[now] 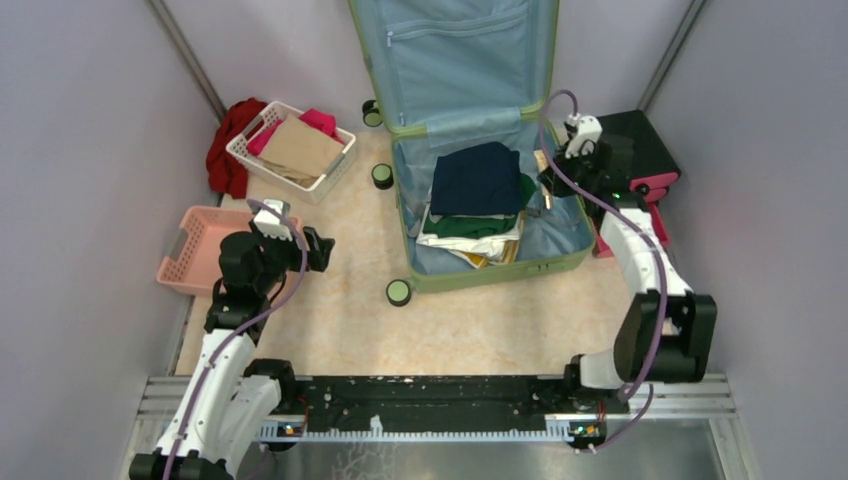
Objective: Open, take out, and arrange the luggage
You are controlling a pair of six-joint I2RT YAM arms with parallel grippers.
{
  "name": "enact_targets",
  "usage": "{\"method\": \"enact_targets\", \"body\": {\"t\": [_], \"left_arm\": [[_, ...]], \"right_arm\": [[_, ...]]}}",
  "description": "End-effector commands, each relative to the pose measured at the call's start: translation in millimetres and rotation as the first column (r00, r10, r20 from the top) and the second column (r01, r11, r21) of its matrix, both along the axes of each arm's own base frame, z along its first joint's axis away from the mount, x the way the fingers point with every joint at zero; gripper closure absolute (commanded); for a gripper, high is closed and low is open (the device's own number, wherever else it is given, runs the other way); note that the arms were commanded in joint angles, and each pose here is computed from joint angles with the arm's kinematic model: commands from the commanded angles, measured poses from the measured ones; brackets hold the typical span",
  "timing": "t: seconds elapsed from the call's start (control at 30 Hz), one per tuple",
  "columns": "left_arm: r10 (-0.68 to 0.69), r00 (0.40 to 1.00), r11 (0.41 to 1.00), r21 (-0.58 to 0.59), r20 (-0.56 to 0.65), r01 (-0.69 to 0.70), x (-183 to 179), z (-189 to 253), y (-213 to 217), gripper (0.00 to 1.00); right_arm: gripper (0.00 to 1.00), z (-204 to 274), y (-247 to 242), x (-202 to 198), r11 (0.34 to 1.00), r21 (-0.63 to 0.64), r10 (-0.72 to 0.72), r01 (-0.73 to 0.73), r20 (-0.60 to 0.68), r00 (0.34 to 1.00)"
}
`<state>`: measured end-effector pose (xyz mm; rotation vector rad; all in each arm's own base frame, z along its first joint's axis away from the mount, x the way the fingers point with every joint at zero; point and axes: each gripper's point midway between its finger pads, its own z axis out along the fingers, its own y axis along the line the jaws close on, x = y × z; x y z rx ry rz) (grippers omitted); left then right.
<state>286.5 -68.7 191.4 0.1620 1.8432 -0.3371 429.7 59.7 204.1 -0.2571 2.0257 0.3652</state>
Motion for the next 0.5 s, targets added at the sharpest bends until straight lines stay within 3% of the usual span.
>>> {"method": "enact_targets", "body": {"t": [0.0,0.23,0.47], "left_arm": [[-0.018,0.998,1.000,0.001,0.055,0.018,1,19,-3,0.01],[-0.029,0.998,1.000,-0.004,0.056,0.030,0,19,-5,0.01],[-0.037,0.998,0.999,-0.008,0.059,0.038,0,20,-7,0.01]], "right_arm": [[0.97,57,-16,-29,0.994,0.048,0.084,-0.095,0.196,0.977],[0.98,64,-91,-61,0.975,0.209,-0.106,0.070,0.166,0.980],[0.97,23,-165,-96,0.875,0.286,-0.423,0.391,0.056,0.904]]}}
